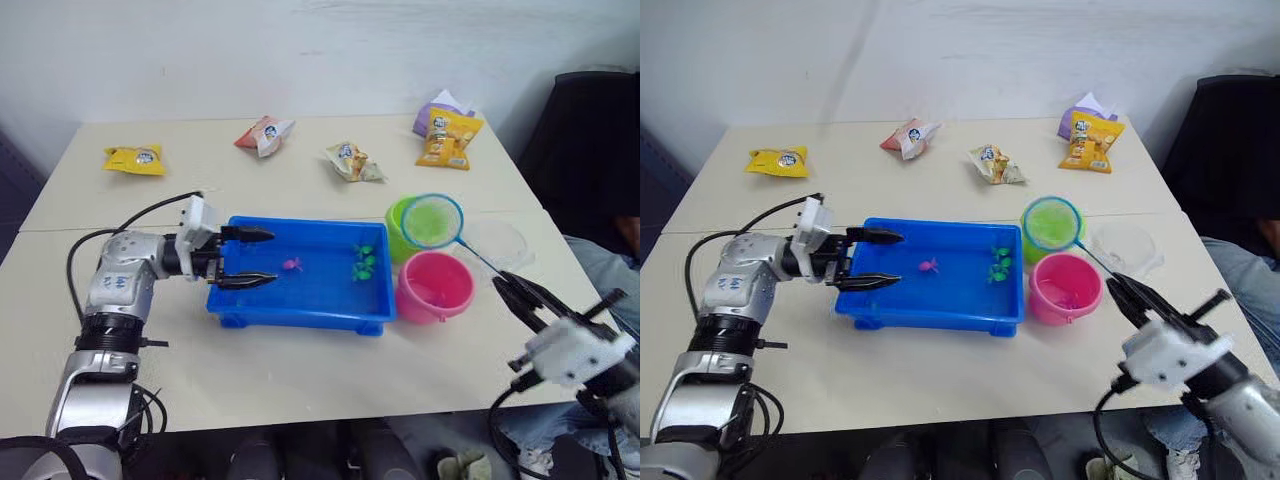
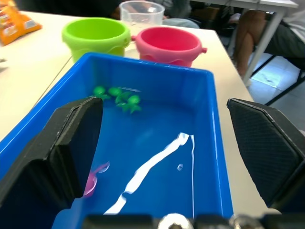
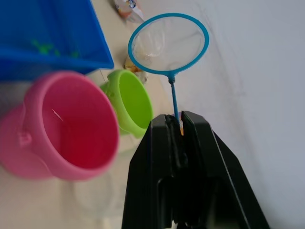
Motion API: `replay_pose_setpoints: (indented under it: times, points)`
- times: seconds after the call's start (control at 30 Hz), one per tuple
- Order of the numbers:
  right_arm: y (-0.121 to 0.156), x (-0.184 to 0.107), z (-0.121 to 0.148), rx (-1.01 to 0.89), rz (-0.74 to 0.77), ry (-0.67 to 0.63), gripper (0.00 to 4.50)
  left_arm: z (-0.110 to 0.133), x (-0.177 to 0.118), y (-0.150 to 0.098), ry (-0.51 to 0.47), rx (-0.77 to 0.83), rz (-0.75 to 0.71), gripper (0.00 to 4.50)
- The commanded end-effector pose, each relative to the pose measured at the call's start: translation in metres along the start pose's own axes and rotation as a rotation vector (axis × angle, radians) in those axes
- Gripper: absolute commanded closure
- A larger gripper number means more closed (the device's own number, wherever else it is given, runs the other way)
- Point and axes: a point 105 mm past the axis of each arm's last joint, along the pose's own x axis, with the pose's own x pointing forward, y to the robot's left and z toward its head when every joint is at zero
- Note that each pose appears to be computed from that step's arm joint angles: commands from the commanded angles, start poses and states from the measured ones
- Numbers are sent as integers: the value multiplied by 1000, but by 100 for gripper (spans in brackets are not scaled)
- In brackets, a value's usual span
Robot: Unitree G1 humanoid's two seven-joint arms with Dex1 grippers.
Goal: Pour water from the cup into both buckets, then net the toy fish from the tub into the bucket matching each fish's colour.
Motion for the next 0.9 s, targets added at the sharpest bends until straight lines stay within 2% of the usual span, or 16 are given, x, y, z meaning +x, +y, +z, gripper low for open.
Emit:
replay_pose_setpoints:
  times: [0.03,0.13,0.2,0.33,0.47,0.67,0.8,0.9]
  points:
    - [18,26,9,233,183,3,450,6,-21,5,-24,15,98,2]
    - [43,58,16,481,309,7,450,2,-42,6,1,8,191,2]
    - [54,69,21,602,365,14,450,1,-51,4,16,7,219,2]
    - [71,82,15,564,494,151,450,-3,-68,-3,77,17,254,2]
    - [68,103,2,520,504,305,450,-7,-77,-13,122,15,258,2]
    - [55,115,-6,384,476,392,450,-10,-73,-22,128,12,258,2]
    - [55,110,-17,316,502,444,450,-12,-69,-28,120,-3,256,2]
    - [61,117,-16,326,517,437,450,-13,-68,-30,121,-7,260,2]
